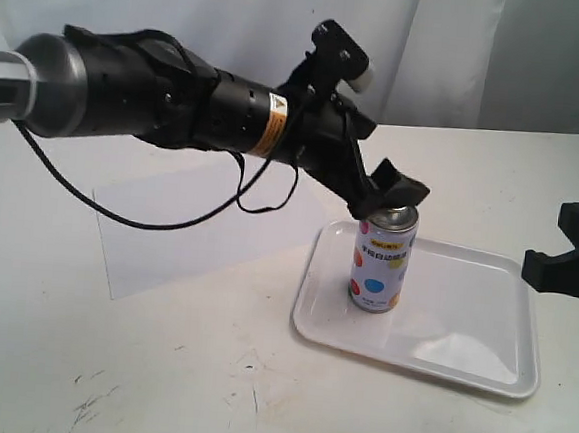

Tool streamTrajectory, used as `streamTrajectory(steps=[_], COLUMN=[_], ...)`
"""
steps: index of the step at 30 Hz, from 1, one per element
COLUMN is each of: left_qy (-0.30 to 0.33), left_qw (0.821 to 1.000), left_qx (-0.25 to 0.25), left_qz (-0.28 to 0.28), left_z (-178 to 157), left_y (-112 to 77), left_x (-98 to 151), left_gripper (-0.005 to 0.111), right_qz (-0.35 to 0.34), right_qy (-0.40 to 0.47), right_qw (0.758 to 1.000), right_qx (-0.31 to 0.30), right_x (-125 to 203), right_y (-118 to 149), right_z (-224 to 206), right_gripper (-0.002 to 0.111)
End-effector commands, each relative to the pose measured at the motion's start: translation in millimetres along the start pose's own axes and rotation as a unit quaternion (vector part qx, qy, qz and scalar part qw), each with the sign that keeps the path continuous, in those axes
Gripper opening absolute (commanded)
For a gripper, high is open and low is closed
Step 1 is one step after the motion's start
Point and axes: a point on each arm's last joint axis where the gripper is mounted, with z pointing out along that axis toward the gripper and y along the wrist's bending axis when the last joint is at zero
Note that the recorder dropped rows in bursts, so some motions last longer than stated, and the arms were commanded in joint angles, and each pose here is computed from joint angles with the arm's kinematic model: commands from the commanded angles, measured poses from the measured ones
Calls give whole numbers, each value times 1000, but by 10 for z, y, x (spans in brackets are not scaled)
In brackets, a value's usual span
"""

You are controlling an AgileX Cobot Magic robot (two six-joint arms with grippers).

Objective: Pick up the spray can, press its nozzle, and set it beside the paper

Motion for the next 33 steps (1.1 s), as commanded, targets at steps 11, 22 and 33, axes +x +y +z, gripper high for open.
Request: streamTrajectory(steps=[11, 22, 33], left_qy=[-105, -113, -220], left_qw=[991, 987, 885], left_qx=[73, -74, -395], left_qz=[-26, -87, -109], left_z=[-1148, -2081, -3224], left_y=[78, -74, -745], left_x=[-620, -304, -8], left_gripper=[0, 0, 0], right_qz=[-3, 59, 87], right_qy=[-1, -33, -24], right_qw=[1000, 997, 996], right_qx=[2, 31, 15], right_x=[15, -40, -25], right_y=[-6, -62, -32], right_z=[-8, -12, -10], right_gripper=[0, 0, 0])
